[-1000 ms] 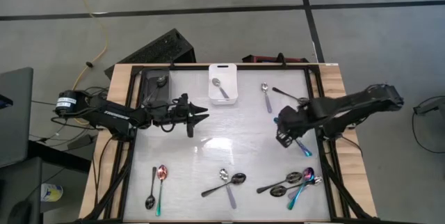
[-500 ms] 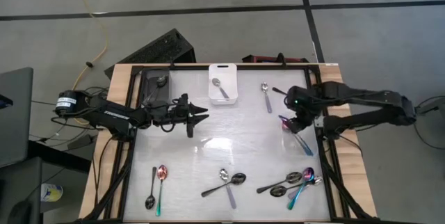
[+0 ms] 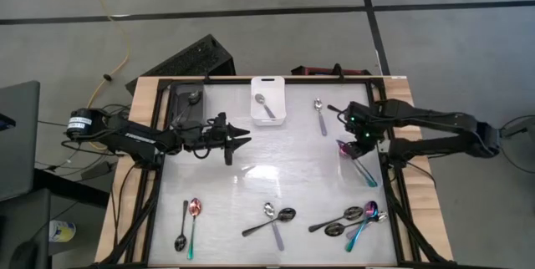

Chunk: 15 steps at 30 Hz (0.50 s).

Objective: Sort silverware by color (type)
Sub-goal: Put the blue spoon into the transparent bin

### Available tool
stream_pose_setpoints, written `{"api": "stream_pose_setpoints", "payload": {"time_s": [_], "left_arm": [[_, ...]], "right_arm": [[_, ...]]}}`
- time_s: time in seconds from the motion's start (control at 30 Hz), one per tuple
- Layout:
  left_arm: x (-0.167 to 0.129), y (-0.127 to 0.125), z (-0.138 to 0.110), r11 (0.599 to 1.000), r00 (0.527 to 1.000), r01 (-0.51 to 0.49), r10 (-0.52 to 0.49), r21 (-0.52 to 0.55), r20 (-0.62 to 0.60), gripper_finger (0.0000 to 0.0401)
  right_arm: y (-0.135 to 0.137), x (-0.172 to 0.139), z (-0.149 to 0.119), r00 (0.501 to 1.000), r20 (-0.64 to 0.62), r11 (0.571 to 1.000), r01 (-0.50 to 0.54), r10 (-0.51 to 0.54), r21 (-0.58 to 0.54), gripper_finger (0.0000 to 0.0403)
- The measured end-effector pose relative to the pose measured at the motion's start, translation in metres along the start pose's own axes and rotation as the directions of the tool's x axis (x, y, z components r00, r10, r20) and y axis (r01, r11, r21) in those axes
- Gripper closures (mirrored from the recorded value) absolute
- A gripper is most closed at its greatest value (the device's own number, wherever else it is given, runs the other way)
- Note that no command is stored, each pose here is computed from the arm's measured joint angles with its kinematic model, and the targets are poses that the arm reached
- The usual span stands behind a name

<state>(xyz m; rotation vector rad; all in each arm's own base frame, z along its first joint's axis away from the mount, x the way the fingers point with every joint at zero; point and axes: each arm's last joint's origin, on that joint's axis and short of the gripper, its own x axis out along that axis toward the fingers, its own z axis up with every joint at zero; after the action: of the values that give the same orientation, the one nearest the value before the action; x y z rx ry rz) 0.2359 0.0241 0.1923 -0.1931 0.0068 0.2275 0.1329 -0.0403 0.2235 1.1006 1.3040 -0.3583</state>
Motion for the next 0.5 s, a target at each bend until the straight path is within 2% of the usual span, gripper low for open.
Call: {"api": "stream_pose_setpoints", "payload": {"time_s": [0.3, 0.5], "left_arm": [[0.0, 0.0001, 0.0, 1.0, 1.0, -0.003, 0.003, 0.0, 0.001, 0.0293], [0.0, 0.0001, 0.0, 1.0, 1.0, -0.003, 0.003, 0.0, 0.001, 0.0293]], "right_arm": [[-0.0066, 0.0037, 0.0011, 1.0, -0.006, 1.0, 0.007, -0.007, 0.009, 0.0356], [-0.0069, 0.0038, 0.0012, 1.0, 0.0, 1.0, 0.02, -0.02, 0.008, 0.0332]]}}
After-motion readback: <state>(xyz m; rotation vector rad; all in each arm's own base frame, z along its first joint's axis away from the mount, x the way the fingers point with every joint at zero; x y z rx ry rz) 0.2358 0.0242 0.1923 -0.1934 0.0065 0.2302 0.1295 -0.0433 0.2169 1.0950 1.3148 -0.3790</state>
